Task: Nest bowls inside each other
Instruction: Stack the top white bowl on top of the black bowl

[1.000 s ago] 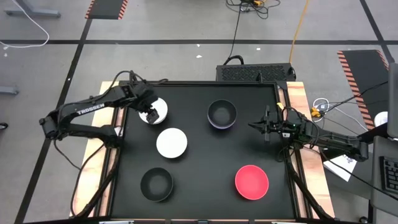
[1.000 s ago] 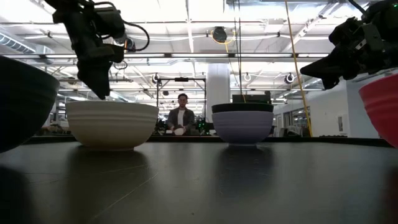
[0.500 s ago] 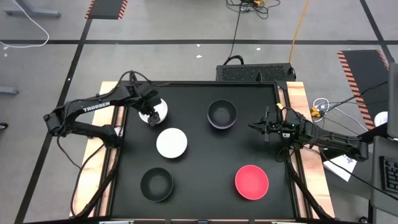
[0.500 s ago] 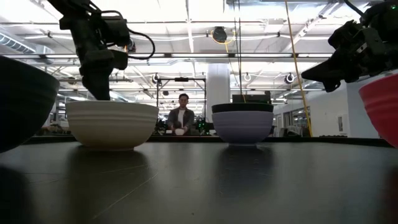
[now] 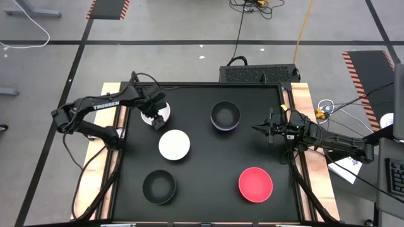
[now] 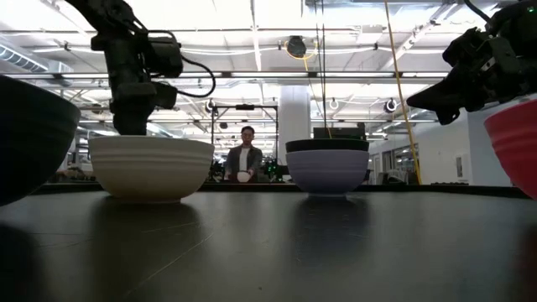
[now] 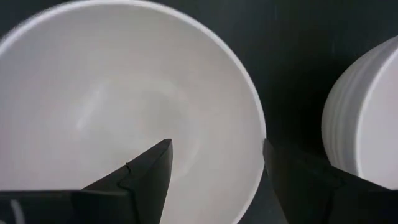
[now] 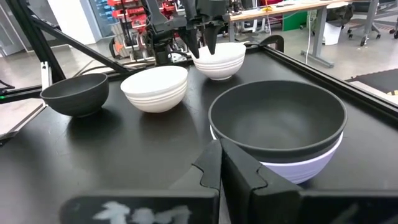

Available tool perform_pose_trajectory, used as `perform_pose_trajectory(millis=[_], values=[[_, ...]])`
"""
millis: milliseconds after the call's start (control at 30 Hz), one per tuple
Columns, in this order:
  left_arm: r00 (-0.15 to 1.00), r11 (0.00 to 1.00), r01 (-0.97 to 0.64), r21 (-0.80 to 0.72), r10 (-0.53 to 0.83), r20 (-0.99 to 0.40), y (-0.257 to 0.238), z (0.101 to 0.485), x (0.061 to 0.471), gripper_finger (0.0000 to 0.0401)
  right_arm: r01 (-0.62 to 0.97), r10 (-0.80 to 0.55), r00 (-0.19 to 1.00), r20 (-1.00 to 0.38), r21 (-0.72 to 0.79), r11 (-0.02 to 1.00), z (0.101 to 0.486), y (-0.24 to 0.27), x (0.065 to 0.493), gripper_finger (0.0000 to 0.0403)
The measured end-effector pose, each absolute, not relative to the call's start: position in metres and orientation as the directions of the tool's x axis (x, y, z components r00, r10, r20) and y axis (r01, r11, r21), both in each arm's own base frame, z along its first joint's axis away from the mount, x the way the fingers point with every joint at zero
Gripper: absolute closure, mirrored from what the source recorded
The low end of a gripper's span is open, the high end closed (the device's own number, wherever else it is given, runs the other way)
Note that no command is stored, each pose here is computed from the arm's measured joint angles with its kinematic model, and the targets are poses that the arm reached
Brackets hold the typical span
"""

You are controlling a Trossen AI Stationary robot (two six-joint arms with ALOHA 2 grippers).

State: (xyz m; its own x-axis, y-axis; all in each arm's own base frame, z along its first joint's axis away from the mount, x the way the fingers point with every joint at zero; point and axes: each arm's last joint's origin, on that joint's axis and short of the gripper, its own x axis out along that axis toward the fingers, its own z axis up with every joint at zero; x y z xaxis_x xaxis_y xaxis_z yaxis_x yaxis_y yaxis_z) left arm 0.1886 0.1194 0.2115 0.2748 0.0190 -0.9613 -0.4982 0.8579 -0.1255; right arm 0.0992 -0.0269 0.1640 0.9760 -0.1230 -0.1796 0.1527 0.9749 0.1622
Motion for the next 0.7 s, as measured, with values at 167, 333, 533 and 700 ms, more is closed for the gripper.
perform_pose_trajectory(millis=[167,333,533,700], values=[[0.251,0.856,-0.502,-0.128,0.002,-0.968,0.1209,0.2057,0.1909,0.0146,0.153,-0.123,0.976,-0.180,0.162,0.975,0.1640,-0.0269,0.0992,0.0403],[0.253,0.856,-0.501,-0.126,0.006,-0.967,0.1214,0.2049,0.1921,0.0146,0.153,-0.123,0.976,-0.180,0.163,0.975,0.1640,-0.0269,0.0992,0.0403],[0.251,0.871,-0.478,-0.117,0.007,-0.968,0.1212,0.2051,0.1917,0.0146,0.154,-0.123,0.976,-0.182,0.169,0.973,0.1638,-0.0269,0.0992,0.0403],[0.248,0.887,-0.446,-0.120,-0.006,-0.969,0.1206,0.2049,0.1909,0.0146,0.155,-0.122,0.974,-0.189,0.171,0.973,0.1631,-0.0269,0.0991,0.0403]])
